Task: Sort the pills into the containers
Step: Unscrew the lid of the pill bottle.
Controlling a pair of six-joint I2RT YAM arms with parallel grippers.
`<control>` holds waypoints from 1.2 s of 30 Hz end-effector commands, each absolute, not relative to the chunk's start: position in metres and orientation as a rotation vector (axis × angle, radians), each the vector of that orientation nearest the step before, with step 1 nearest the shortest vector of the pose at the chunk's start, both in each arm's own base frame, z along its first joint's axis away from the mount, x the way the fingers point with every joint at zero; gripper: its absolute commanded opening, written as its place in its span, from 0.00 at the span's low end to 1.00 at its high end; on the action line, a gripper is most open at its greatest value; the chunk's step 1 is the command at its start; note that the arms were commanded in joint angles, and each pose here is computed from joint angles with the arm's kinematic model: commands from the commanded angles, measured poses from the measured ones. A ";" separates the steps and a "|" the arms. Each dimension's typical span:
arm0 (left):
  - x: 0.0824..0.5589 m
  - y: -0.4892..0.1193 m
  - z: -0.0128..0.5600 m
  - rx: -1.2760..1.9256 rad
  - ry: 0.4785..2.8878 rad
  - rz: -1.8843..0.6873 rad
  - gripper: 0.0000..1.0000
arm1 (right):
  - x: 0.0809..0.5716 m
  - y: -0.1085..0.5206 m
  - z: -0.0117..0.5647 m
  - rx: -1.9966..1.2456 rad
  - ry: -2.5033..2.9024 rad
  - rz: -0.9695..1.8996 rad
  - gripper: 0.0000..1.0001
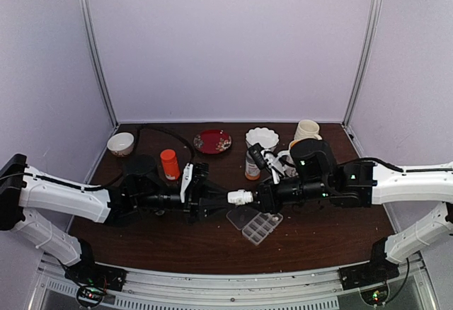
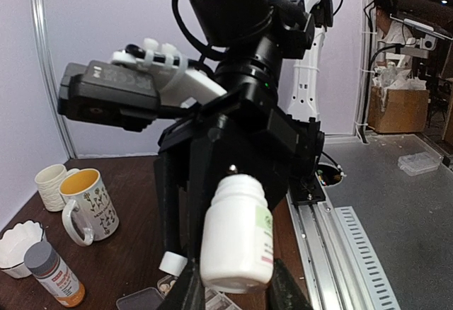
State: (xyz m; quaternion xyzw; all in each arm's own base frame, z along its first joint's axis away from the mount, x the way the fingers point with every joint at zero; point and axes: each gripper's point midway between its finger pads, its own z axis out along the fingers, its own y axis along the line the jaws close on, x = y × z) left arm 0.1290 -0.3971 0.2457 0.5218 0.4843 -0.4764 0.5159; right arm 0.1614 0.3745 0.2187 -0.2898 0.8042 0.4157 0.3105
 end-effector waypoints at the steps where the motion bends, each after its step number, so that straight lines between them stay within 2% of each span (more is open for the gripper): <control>1: 0.128 -0.406 0.238 1.285 1.172 -1.109 0.00 | 0.160 0.382 0.261 -0.739 2.007 1.188 0.00; 7: 0.139 -0.411 0.224 1.283 1.229 -1.029 0.00 | 0.159 0.381 0.253 -0.728 2.051 1.185 0.00; 36: 0.146 -0.429 0.135 1.278 1.390 -0.982 0.00 | 0.167 0.372 0.163 -0.719 2.343 0.978 0.00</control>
